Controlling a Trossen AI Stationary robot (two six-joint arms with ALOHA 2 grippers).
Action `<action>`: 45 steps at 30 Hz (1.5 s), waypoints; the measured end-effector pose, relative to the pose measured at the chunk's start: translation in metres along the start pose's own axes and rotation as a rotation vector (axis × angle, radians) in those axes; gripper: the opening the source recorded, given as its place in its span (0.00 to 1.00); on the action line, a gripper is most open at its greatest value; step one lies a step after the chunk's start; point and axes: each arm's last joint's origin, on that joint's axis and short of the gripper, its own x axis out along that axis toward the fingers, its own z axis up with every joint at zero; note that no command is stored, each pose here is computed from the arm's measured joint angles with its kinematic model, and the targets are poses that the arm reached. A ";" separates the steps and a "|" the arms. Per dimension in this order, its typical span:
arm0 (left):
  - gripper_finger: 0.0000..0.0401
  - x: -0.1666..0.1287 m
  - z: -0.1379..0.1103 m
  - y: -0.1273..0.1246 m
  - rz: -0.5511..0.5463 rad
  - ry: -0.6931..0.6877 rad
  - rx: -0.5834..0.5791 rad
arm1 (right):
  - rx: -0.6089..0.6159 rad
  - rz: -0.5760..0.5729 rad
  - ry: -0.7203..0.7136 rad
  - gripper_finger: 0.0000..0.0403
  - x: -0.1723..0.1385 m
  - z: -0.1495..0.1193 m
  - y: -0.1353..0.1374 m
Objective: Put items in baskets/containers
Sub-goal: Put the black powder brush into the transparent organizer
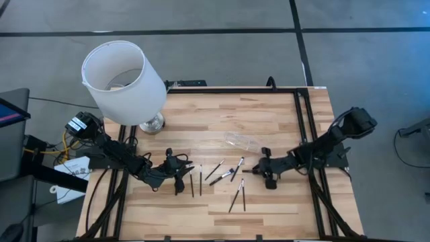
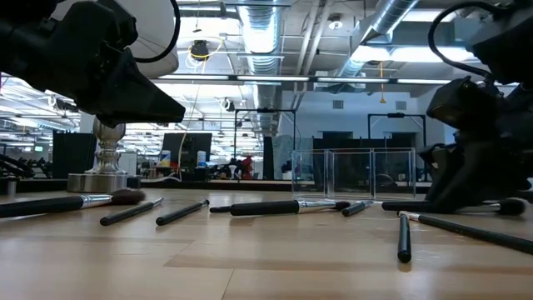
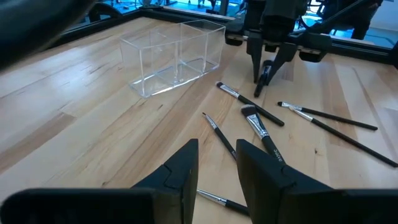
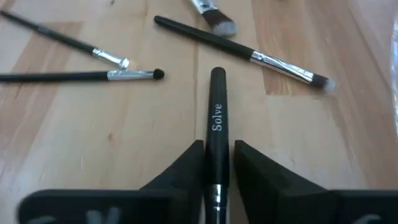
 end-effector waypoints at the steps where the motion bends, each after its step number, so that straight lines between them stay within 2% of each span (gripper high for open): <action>1: 0.26 0.000 0.000 0.000 0.000 0.000 0.000 | 0.016 -0.003 -0.002 0.15 0.000 0.000 0.001; 4: 0.26 0.000 0.000 0.000 0.000 0.000 0.000 | 0.043 0.014 -0.019 0.08 -0.002 -0.001 0.006; 8: 0.26 0.000 0.000 0.000 0.001 0.000 0.000 | 0.047 0.075 -0.074 0.08 -0.008 0.006 0.015; 12: 0.26 0.000 0.000 0.000 0.000 -0.001 0.002 | 0.044 0.110 -0.132 0.10 -0.016 0.033 0.028; 16: 0.26 0.002 0.001 0.001 0.008 -0.005 -0.005 | -0.031 -0.032 -0.050 0.10 -0.031 0.068 0.035; 21: 0.26 0.006 0.003 0.005 0.000 0.003 -0.017 | -0.150 -0.281 0.153 0.09 -0.073 0.120 0.032; 24: 0.26 0.010 0.004 0.007 -0.035 0.025 -0.025 | -0.224 -0.385 0.246 0.09 -0.099 0.148 0.023; 27: 0.26 0.012 0.004 0.008 -0.053 0.038 -0.029 | -0.303 -0.468 0.417 0.09 -0.109 0.162 0.008; 30: 0.26 0.013 0.004 0.009 -0.057 0.041 -0.031 | -0.328 -0.496 0.560 0.09 -0.107 0.169 -0.008; 36: 0.26 0.013 0.004 0.008 -0.067 0.045 -0.031 | -0.438 -0.436 0.749 0.09 -0.081 0.168 -0.029; 45: 0.26 0.013 0.004 0.009 -0.067 0.045 -0.031 | -0.618 -0.301 0.947 0.09 -0.043 0.159 -0.037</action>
